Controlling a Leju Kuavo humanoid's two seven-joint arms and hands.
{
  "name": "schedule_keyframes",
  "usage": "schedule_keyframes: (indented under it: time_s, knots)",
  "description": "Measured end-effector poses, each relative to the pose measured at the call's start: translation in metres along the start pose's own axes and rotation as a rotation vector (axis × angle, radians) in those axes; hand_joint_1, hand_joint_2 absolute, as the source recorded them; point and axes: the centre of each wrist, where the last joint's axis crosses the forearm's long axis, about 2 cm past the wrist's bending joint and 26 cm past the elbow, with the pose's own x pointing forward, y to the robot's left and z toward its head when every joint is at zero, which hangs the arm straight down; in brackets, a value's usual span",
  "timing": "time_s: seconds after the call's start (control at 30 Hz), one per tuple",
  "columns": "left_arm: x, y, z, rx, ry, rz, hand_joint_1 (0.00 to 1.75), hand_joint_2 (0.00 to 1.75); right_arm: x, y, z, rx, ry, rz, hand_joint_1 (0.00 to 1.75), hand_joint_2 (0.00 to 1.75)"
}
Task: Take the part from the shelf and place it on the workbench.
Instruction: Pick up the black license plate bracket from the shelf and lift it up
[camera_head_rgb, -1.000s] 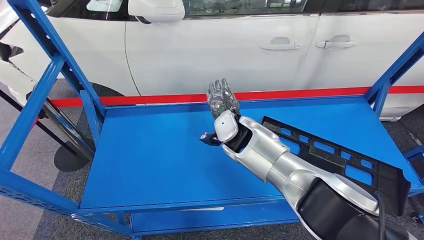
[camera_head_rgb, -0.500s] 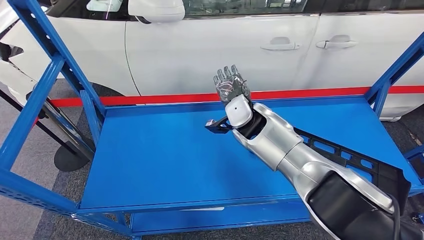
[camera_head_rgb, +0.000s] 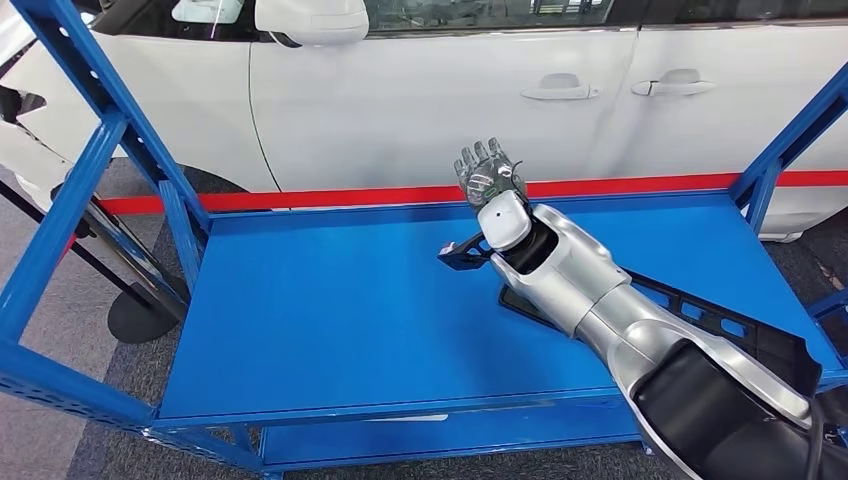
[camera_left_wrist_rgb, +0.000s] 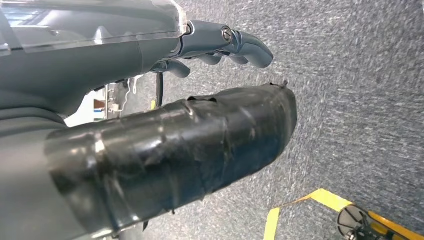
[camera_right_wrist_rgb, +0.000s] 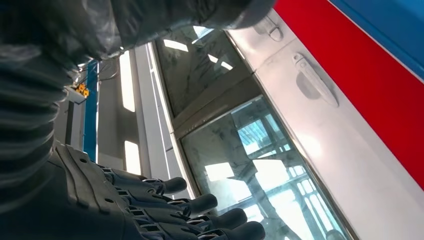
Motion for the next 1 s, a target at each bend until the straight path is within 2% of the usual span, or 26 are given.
schedule_keyframes:
  time_s: [1.0]
  knots:
    - [-0.002, 0.006, -0.001, -0.011, 0.011, 0.02, 0.0, 0.0, -0.017, 0.032, -0.004, 0.058, -0.056, 0.003, 0.0, 1.75]
